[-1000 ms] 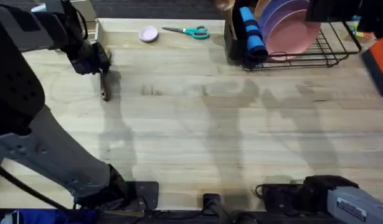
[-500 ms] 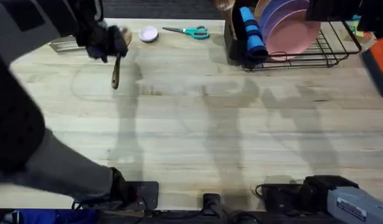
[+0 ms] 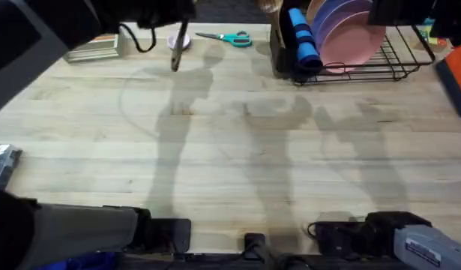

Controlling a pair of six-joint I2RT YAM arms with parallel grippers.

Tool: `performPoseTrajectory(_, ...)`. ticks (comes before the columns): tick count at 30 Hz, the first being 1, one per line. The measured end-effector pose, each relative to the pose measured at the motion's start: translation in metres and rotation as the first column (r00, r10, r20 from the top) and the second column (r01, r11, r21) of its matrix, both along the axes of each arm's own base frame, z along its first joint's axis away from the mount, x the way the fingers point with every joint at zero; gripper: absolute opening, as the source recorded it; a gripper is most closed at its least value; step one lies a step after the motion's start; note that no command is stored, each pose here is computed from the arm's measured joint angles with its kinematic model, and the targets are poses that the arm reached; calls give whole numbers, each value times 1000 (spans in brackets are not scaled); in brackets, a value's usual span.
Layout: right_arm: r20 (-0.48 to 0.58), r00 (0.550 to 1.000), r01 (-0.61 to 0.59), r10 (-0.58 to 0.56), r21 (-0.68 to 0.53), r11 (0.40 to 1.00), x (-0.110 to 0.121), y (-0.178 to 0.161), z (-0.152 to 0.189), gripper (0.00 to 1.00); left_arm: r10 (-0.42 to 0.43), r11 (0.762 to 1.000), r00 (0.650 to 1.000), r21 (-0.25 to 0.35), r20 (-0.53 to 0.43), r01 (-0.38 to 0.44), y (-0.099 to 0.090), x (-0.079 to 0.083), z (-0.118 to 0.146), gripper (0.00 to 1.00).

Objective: Pick up the spoon on the table one by one and put them onto the rack

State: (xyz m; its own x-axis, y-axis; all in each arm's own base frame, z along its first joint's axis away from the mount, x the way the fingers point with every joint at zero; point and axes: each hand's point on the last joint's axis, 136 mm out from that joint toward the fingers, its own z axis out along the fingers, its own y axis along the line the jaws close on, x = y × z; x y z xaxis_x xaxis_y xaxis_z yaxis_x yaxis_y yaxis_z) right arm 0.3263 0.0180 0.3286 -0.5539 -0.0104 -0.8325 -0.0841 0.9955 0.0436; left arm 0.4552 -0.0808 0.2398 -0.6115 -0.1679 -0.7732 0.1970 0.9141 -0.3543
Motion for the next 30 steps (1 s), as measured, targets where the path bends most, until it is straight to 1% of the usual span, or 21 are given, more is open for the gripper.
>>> performPoseTrajectory(2,0,1000,0,0,0,1000,0,0,0,994,-44,999,998,-12,48,45,-16,0,12,42)
performPoseTrajectory(6,0,1000,0,0,0,1000,0,0,0,994,-125,991,985,-24,118,129,-50,-1,28,42)
performPoseTrajectory(9,0,1000,0,0,0,1000,0,0,0,994,-181,982,967,-27,179,189,-77,-4,41,43)
performPoseTrajectory(12,0,1000,0,0,0,1000,0,0,0,994,-229,969,941,-30,248,244,-101,-6,57,44)
performPoseTrajectory(16,0,1000,0,0,0,1000,0,0,0,994,-276,952,902,-32,333,303,-127,-12,77,44)
performPoseTrajectory(21,0,1000,0,0,0,1000,0,0,0,994,-307,934,845,-32,438,355,-150,-17,102,43)
performPoseTrajectory(23,0,1000,0,0,0,1000,0,0,0,994,-317,926,820,-32,477,376,-160,-20,111,42)
performPoseTrajectory(25,0,1000,0,0,0,1000,0,0,0,994,-328,915,785,-31,525,402,-172,-23,121,43)
performPoseTrajectory(30,0,1000,0,0,0,1000,0,0,0,994,-351,889,725,-32,593,456,-202,-23,125,43)
